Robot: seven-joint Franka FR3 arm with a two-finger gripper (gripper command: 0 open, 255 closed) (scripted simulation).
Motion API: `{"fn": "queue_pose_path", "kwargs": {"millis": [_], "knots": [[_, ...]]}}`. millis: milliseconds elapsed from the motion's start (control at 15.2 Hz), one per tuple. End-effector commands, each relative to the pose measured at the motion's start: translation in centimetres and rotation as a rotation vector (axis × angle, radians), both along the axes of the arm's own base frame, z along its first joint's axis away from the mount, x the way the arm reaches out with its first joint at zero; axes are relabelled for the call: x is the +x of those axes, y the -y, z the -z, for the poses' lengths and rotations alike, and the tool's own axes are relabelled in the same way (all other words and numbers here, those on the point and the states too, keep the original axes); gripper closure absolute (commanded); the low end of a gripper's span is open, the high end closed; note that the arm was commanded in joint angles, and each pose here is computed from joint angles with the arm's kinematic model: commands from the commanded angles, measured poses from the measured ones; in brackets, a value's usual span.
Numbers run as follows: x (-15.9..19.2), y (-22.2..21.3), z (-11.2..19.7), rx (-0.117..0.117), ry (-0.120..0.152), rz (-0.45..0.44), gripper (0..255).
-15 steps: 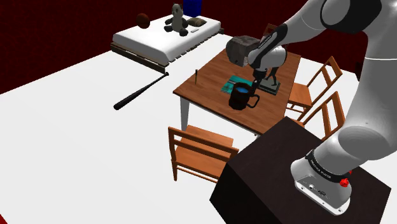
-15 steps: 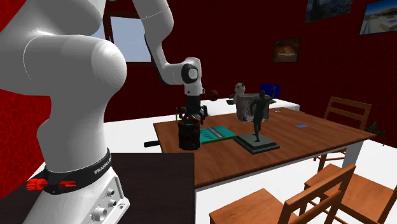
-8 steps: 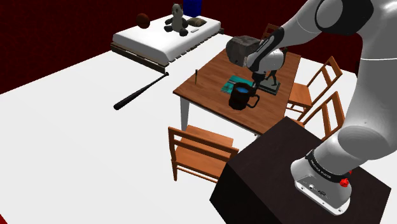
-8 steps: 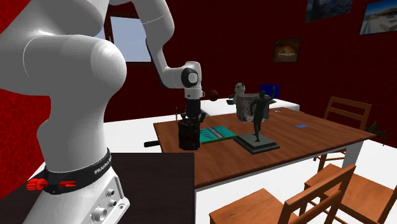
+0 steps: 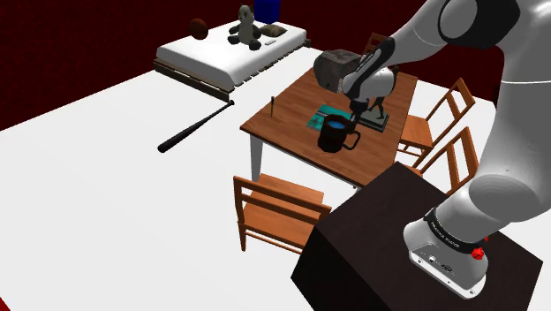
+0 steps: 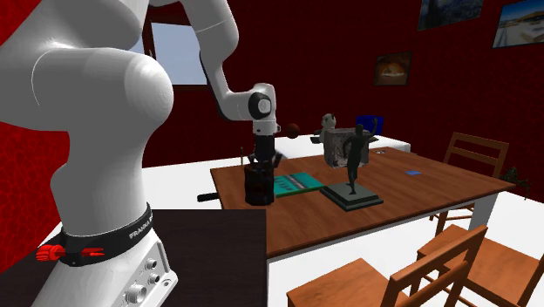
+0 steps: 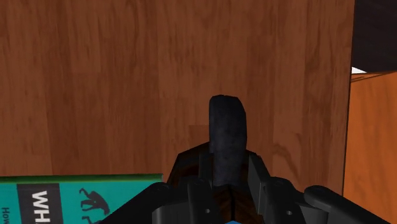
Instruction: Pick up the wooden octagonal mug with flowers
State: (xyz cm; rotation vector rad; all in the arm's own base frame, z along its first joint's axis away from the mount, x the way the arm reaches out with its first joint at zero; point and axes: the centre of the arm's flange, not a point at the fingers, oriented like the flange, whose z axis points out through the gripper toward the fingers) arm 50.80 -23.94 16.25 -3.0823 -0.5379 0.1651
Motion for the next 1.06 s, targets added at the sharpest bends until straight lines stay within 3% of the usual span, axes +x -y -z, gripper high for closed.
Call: {"fn": "queue_pose_path", "kwargs": {"millis": [0, 990], "knots": [[0.0, 0.0, -0.8, 0.0, 0.0, 0.0, 255], [0.0, 0.0, -7.7, 0.0, 0.0, 0.0, 255]]}}
